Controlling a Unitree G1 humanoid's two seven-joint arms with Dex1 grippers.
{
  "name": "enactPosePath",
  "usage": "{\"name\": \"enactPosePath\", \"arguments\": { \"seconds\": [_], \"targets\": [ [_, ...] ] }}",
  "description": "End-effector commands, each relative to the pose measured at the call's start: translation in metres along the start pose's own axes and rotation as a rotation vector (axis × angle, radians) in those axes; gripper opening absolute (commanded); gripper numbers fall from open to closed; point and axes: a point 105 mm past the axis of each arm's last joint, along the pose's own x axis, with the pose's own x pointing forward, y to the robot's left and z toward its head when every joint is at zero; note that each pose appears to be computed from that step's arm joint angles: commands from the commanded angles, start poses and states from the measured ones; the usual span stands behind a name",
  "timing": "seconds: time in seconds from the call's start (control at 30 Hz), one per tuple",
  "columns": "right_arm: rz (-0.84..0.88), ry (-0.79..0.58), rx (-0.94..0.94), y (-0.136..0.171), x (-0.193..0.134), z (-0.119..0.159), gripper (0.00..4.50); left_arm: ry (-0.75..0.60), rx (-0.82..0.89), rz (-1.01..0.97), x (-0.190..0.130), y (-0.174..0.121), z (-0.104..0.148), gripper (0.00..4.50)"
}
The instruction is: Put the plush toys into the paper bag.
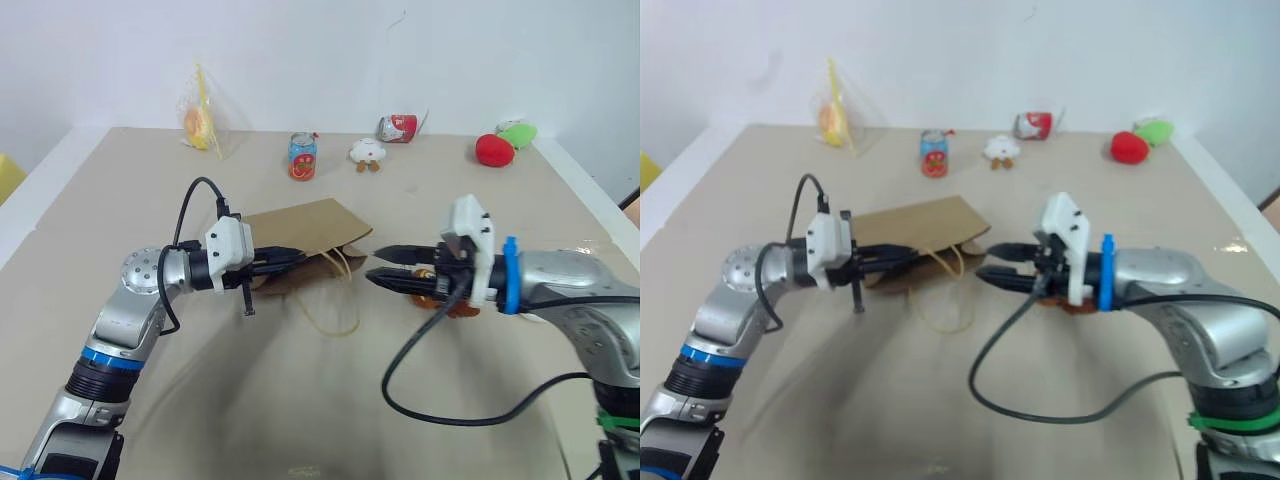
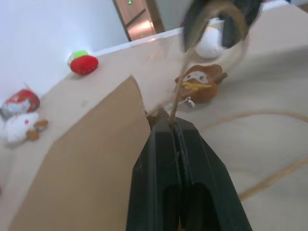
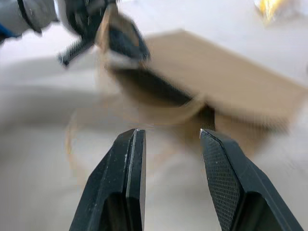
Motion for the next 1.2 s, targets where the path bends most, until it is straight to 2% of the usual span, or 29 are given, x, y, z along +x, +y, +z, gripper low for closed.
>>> {"name": "enactPosePath", "arguments": {
  "seconds": [0.03, 0.27, 0.47, 0.57, 0.6, 0.63, 0.67, 0.9, 1.2],
  "targets": [
    [0.041, -0.023, -0.026, 0.011, -0.004, 0.01, 2.03, -0.07, -0.036, 0.05, 0.0, 0.014, 0.019, 0.0],
    [0.064, -0.118, 0.008, 0.022, 0.03, 0.016, 2.03, -0.099, -0.064, 0.064, 0.005, 0.018, 0.028, 0.0],
    [-0.017, -0.162, -0.001, 0.008, 0.062, 0.017, 2.03, -0.115, -0.074, 0.073, 0.008, 0.015, 0.033, 0.0],
    [-0.064, -0.181, -0.004, -0.002, 0.075, 0.018, 1.23, -0.116, -0.072, 0.079, 0.007, 0.015, 0.035, 0.0],
    [-0.069, -0.182, -0.006, -0.003, 0.08, 0.017, 0.87, -0.119, -0.072, 0.09, 0.007, 0.017, 0.036, 0.0],
    [-0.088, -0.188, -0.005, -0.006, 0.087, 0.017, 0.33, -0.126, -0.077, 0.107, 0.006, 0.019, 0.037, 0.0],
    [-0.101, -0.191, -0.006, -0.008, 0.091, 0.016, 0.07, -0.131, -0.08, 0.119, 0.006, 0.021, 0.038, 0.0],
    [-0.177, -0.2, 0.022, -0.013, 0.117, 0.009, 0.07, -0.163, -0.077, 0.163, 0.008, 0.025, 0.047, 0.0],
    [-0.173, -0.056, -0.029, 0.004, 0.148, -0.026, 0.07, -0.216, -0.009, 0.199, 0.014, 0.025, 0.063, 0.0]
  ]
}}
